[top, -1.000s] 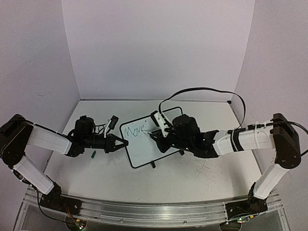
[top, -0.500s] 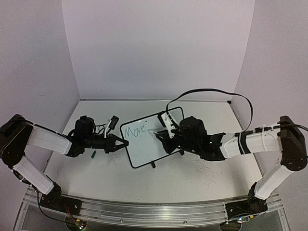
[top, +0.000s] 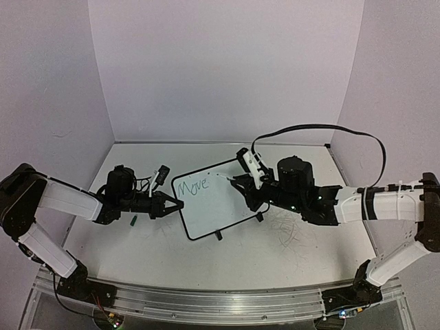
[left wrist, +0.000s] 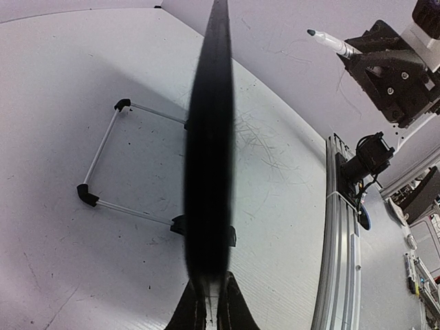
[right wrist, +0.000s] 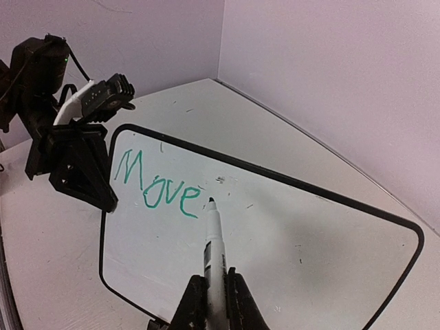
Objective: Write a sentence on the whiteboard
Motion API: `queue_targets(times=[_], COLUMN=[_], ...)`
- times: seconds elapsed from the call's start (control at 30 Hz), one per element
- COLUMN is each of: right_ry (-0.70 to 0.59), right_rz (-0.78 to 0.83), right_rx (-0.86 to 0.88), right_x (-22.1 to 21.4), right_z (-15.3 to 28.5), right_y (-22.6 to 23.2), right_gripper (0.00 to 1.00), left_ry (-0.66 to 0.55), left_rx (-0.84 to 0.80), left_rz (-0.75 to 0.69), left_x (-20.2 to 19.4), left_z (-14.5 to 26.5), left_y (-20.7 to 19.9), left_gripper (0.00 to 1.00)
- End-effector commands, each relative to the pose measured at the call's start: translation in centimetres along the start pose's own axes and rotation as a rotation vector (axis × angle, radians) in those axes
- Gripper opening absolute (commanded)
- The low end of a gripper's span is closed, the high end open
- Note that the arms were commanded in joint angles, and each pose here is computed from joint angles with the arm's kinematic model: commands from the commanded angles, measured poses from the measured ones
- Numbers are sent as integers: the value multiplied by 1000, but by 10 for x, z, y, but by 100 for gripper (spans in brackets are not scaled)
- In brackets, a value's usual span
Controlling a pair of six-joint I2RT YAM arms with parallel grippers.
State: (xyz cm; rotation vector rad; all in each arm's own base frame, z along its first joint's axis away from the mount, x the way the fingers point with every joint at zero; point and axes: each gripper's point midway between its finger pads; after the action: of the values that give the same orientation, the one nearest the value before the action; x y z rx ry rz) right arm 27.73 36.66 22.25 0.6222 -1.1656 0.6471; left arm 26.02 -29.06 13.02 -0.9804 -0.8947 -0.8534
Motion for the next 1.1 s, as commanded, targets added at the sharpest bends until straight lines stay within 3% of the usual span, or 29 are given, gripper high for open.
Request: queue_targets(times=[0.0,1.07], right_ry=[-25,31], right_rz=[19,27], right_rx=[-22,-85], right_x=[19,-9], right_z=[-7,-30], right_y=[-2,-13], right_gripper=[1,0], left_ry=[-10,14], left_rx=[23,22], left_rz=[-62,-66], left_x=[9,6], left_z=[3,1], left_y=[1,3], left_gripper=[0,0])
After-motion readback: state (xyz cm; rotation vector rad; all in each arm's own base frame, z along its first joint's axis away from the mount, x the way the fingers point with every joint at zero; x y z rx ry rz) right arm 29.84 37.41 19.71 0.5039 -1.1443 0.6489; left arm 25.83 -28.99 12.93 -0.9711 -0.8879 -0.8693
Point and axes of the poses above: each gripper's point midway between its finger pads, its own z axis back along the fingers, its own y axis along the line the jaws close on, x = y × z, and after that the axes turned 12 degrees about -z, right-handed
